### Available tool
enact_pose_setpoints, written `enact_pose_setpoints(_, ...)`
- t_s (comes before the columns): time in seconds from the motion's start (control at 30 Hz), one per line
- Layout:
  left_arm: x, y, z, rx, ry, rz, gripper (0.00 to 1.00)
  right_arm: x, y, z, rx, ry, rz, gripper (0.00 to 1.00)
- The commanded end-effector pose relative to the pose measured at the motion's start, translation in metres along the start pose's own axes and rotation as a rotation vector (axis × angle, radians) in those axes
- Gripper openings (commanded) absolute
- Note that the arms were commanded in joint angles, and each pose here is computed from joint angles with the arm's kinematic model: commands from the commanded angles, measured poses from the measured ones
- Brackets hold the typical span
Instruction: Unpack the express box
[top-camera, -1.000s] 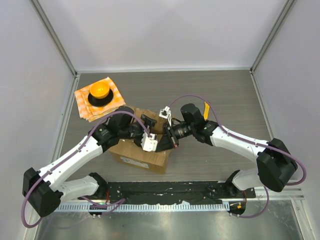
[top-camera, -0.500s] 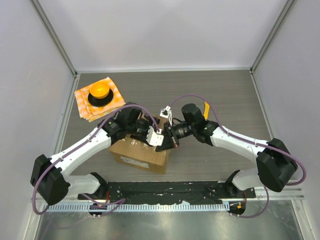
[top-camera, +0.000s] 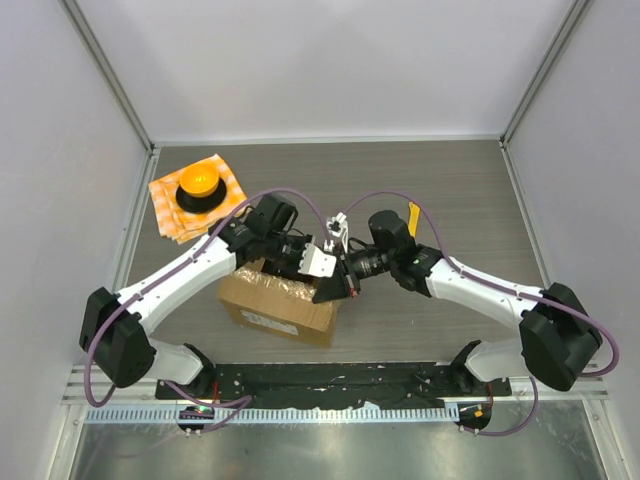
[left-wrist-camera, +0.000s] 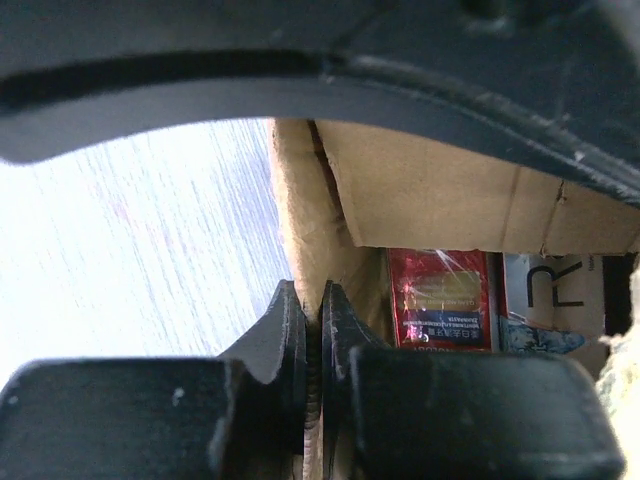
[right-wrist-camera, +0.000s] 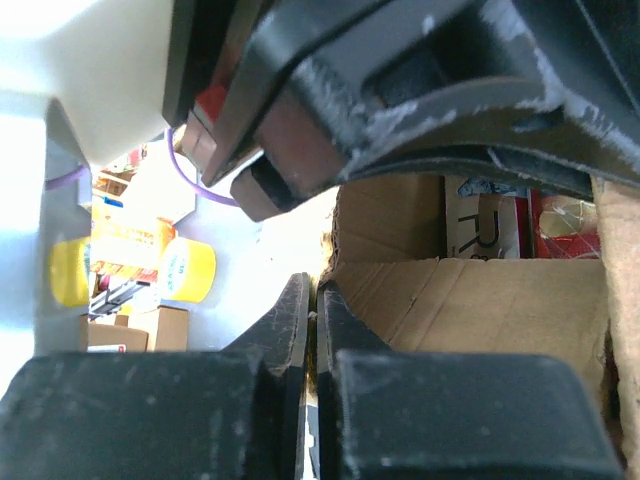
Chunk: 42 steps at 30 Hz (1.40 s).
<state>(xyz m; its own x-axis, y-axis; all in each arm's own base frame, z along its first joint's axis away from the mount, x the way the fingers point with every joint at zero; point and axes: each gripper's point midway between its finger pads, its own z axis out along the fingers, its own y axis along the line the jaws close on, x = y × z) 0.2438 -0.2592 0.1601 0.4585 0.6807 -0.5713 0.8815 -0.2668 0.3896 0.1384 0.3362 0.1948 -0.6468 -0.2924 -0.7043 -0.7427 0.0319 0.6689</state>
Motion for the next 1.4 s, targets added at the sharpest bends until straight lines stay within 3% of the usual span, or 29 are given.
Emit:
enact_pose_setpoints(0.0,0.013,0.000,-0.011,0.005,0.069,-0.109,0.00,-0.014,0.027,-0.005,-0.060,-0.055,-0.078,0.01)
enact_pose_setpoints(0.27,0.041,-0.013,-0.020,0.015,0.116,-0.434,0.00,-0.032,0.045,-0.017,-0.034,-0.132,-0.153,0.01)
enact_pose_setpoints(0.4,0.053,-0.019,-0.023,0.003,0.133,-0.521,0.00,-0.037,0.050,-0.021,-0.034,-0.160,-0.164,0.01)
enact_pose_setpoints(0.6,0.051,-0.021,-0.023,-0.030,0.109,-0.553,0.00,-0.042,0.053,-0.020,-0.051,-0.201,-0.160,0.01)
enact_pose_setpoints(0.87,0.069,-0.027,-0.020,-0.049,0.177,-0.566,0.00,-0.064,0.063,-0.031,0.012,-0.238,-0.233,0.01)
enact_pose_setpoints(1.03,0.072,-0.016,-0.017,-0.078,0.186,-0.574,0.00,-0.079,0.074,-0.039,0.080,-0.198,-0.315,0.01)
enact_pose_setpoints(1.23,0.074,0.017,-0.021,-0.157,0.218,-0.554,0.00,-0.064,0.076,-0.032,0.199,-0.093,-0.386,0.01)
enact_pose_setpoints(1.37,0.072,0.049,-0.030,-0.234,0.227,-0.501,0.00,-0.028,0.078,-0.012,0.272,0.039,-0.408,0.18)
